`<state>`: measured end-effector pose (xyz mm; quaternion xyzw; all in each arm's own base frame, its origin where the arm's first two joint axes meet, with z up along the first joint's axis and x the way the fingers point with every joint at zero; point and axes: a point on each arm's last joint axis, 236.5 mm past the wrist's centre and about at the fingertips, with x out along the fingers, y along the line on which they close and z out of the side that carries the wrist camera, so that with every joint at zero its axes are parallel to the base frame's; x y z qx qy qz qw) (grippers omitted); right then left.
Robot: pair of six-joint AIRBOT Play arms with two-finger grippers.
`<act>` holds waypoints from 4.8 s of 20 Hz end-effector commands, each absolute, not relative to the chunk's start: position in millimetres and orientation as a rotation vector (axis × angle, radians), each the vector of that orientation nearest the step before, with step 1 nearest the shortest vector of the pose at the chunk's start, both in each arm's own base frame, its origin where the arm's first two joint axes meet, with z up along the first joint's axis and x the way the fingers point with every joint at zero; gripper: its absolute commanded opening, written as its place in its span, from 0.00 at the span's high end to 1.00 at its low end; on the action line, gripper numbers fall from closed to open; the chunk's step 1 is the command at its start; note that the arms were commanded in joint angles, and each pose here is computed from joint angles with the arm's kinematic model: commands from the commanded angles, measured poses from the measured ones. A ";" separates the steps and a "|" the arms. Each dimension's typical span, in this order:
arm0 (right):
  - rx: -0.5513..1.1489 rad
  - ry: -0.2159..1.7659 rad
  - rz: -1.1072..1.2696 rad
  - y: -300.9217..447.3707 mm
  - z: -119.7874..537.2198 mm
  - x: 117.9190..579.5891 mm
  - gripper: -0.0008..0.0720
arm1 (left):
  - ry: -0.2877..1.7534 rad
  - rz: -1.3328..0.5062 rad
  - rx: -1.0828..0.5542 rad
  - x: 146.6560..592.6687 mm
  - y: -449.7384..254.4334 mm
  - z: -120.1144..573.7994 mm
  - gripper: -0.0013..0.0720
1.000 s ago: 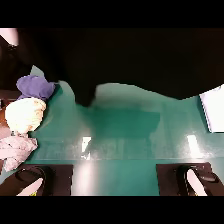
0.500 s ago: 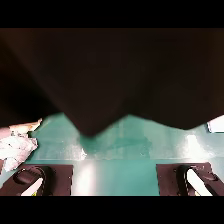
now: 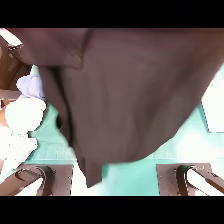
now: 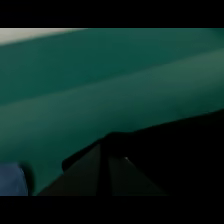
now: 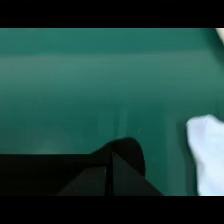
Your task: Fold the shirts.
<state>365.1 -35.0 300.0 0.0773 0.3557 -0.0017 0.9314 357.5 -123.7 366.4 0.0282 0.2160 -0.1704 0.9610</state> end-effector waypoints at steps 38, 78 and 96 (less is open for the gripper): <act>0.205 1.151 0.114 23.9 77.5 362.4 0.53 | 1.450 -0.165 -0.159 277.1 -71.0 -85.2 0.23; 0.184 1.121 0.066 -6.7 66.8 310.5 0.97 | 0.803 -0.296 -0.168 359.6 -94.2 187.4 0.95; -0.069 -0.137 -0.117 -13.0 537.7 165.1 0.97 | -0.249 -0.832 -0.255 136.4 -162.4 615.5 0.95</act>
